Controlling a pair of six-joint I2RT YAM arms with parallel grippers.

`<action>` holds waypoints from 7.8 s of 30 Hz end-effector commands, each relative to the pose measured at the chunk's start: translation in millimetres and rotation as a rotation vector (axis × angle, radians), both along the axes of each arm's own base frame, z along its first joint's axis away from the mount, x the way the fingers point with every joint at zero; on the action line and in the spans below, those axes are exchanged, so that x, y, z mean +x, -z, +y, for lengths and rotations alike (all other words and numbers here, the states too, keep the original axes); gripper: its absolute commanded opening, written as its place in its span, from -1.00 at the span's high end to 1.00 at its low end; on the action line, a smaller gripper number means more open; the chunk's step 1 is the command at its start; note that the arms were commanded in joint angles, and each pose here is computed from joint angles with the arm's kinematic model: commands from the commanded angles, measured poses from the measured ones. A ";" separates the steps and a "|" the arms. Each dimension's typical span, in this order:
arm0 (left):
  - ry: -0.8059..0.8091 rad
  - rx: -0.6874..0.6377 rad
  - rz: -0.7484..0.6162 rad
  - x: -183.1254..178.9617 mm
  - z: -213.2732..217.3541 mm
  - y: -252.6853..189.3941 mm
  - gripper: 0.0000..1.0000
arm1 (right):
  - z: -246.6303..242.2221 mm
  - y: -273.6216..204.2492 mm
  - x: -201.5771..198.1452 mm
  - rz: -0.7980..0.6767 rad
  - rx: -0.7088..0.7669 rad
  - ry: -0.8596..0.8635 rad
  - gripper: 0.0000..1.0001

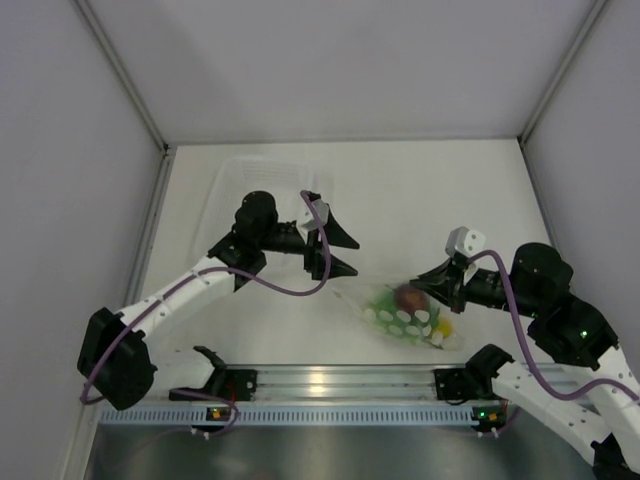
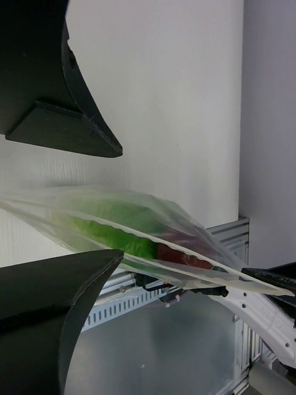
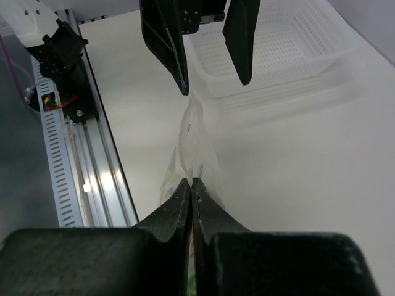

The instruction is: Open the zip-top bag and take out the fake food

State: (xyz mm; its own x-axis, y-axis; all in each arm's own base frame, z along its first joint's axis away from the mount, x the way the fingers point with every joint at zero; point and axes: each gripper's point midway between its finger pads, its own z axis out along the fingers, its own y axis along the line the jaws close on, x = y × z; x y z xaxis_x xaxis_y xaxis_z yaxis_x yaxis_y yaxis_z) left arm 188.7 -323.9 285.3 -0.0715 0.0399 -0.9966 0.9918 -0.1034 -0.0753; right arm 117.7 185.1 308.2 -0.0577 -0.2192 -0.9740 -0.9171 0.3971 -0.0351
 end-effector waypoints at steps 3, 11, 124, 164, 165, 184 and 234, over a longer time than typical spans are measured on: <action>0.073 -0.010 -0.037 -14.7 -18.4 -1.0 -0.31 | 5.9 -21.7 0.1 -0.078 0.055 -0.032 1.00; 0.086 -0.002 -0.033 -15.3 -26.7 3.6 -0.23 | 7.7 -22.7 -3.4 -0.079 0.062 -0.054 1.00; -1.217 -0.205 0.476 149.7 -23.8 18.1 1.00 | -67.8 142.1 156.2 0.393 0.187 1.162 1.00; -0.995 -0.189 0.610 131.8 -75.6 17.1 1.00 | -52.7 102.3 153.2 0.444 0.161 1.037 0.01; -0.999 -0.189 0.611 131.7 -75.5 17.8 1.00 | -55.0 107.3 152.6 0.453 0.154 1.053 -0.09; -0.984 -0.216 0.655 111.4 -97.1 33.6 1.00 | -62.1 198.7 159.0 0.554 0.072 1.183 -0.39; -1.110 -0.243 0.893 92.2 -18.5 113.1 1.00 | 62.3 -40.9 238.8 0.231 0.275 0.597 0.45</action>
State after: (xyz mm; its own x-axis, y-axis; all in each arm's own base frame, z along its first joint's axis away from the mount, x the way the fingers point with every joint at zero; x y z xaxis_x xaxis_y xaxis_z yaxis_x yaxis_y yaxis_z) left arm 281.3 -343.0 146.7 -0.5632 -0.5218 -0.6407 0.1913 0.6721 -0.7154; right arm 339.0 208.5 300.8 -0.4052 0.1570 -0.9007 -0.3498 0.8836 0.3114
